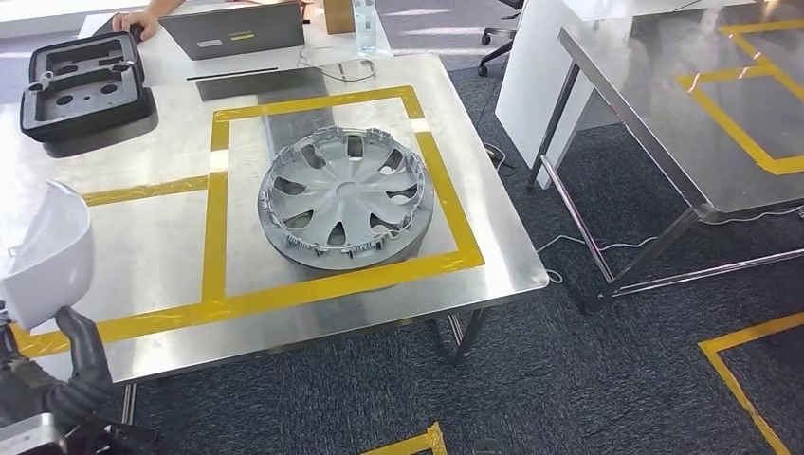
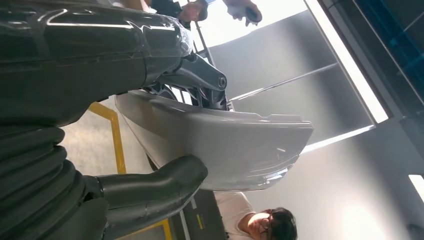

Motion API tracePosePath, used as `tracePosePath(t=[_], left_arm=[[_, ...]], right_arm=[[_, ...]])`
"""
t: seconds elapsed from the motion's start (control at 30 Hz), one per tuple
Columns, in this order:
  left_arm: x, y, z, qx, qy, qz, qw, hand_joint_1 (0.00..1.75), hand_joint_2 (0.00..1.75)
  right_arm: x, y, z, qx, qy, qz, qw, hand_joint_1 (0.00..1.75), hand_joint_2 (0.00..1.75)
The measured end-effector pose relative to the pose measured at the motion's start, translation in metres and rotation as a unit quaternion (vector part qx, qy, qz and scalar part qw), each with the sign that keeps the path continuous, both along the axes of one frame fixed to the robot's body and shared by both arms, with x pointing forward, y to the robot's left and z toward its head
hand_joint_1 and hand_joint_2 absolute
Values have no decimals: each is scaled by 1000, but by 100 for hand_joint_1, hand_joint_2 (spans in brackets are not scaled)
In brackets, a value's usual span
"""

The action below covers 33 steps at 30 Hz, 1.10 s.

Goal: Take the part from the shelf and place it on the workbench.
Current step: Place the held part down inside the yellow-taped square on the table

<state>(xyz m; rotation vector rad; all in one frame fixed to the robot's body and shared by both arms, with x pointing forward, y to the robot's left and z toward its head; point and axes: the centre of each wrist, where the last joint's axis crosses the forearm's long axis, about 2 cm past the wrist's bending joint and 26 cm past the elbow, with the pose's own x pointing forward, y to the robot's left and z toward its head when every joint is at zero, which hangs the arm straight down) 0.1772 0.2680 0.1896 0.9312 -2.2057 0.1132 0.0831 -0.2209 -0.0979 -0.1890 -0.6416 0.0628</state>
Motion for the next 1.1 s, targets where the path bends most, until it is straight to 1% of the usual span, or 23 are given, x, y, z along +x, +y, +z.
tracePosePath(t=[0.1, 0.17, 0.27, 0.4, 0.53, 0.63, 0.73, 0.9, 1.1], left_arm=[[1, 2, 1, 9, 10, 5, 1000, 175, 175], [1, 4, 2, 16, 29, 19, 999, 175, 175], [2, 14, 3, 18, 81, 56, 995, 175, 175], [4, 36, 1, 0, 157, 104, 982, 175, 175], [7, 63, -14, -17, 208, 116, 971, 175, 175], [8, 81, -23, -8, 239, 142, 961, 175, 175], [8, 96, -35, 4, 279, 172, 945, 175, 175], [9, 116, -48, 41, 320, 203, 924, 175, 175], [8, 130, -59, 60, 347, 212, 912, 175, 175]], right_arm=[[-1, 0, 0, 1, 0, 0, 1000, 0, 175], [-2, 0, 0, 4, -2, -3, 1000, 0, 175], [-2, 1, 0, 10, -2, -9, 1000, 0, 175], [-2, 3, 0, 14, 3, -9, 1000, 0, 175], [-3, 2, 0, 8, 16, -12, 1000, 0, 175], [-3, -3, -1, -2, 24, -14, 1000, 0, 175], [-3, -9, -2, -12, 31, -14, 999, 0, 175], [-4, -14, -2, -20, 34, -8, 999, 0, 175], [-5, -14, -3, -19, 36, -3, 999, 0, 175]])
